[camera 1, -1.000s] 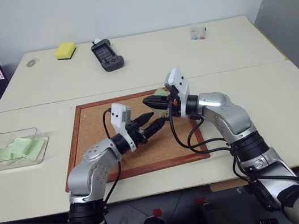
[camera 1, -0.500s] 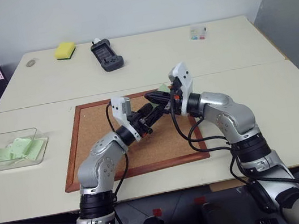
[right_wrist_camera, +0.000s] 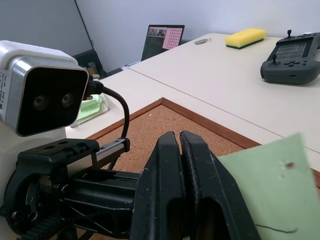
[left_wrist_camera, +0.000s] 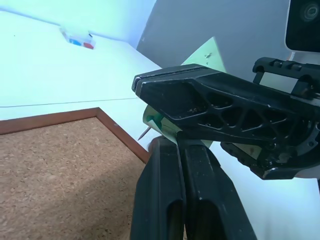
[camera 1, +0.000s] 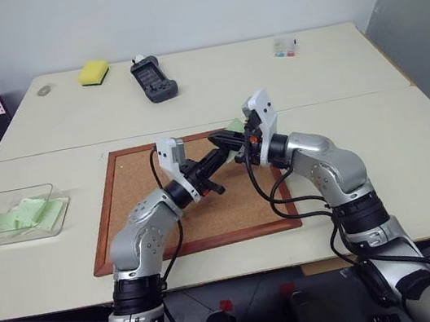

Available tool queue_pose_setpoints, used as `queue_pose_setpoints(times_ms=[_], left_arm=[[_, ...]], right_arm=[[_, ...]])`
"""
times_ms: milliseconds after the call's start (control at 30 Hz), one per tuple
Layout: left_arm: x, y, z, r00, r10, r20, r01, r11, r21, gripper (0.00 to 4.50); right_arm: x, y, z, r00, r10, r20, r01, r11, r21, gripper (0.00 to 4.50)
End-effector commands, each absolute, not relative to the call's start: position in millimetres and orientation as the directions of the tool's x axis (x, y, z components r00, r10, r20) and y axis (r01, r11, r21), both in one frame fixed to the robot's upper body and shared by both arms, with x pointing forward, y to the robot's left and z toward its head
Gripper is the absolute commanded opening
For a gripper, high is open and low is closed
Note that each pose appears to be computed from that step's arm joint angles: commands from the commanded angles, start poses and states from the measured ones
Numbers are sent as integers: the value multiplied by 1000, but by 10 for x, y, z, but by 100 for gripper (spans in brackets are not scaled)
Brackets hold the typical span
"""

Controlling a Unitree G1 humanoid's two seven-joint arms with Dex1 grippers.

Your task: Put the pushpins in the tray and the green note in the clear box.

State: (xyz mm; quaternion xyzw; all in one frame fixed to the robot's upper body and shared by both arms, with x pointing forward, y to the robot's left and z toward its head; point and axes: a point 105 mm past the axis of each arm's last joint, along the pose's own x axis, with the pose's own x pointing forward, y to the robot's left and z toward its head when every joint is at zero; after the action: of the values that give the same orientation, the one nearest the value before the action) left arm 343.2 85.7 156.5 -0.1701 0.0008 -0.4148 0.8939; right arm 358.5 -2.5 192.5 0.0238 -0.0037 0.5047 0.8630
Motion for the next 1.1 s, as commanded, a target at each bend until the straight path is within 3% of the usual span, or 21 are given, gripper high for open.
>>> queue_pose_setpoints(times_ms=[33,333,667,833,933,1100], left_arm=[[3476,880,1667,678,-716,165,720,603,-344,2],[3497,955,1625,739,-649,181,604,520,-604,2],[3488,967,1665,737,-650,186,598,499,-628,2],[3468,1000,1634,728,-678,107,633,603,-486,2],[3385,964,1601,686,-728,12,704,659,-265,2],[3166,794,1716,562,-826,-52,826,557,87,2]], right_arm=[[3519,5,2036,468,881,68,-883,468,13,0],[3553,-90,2087,495,865,82,-868,497,0,0],[3628,-280,2246,563,816,130,-823,568,-9,0],[3686,-605,2374,648,747,150,-753,658,-24,0],[3710,-916,2311,714,692,107,-692,721,-40,0],[3775,-1477,1997,816,577,-32,-578,811,-90,0]])
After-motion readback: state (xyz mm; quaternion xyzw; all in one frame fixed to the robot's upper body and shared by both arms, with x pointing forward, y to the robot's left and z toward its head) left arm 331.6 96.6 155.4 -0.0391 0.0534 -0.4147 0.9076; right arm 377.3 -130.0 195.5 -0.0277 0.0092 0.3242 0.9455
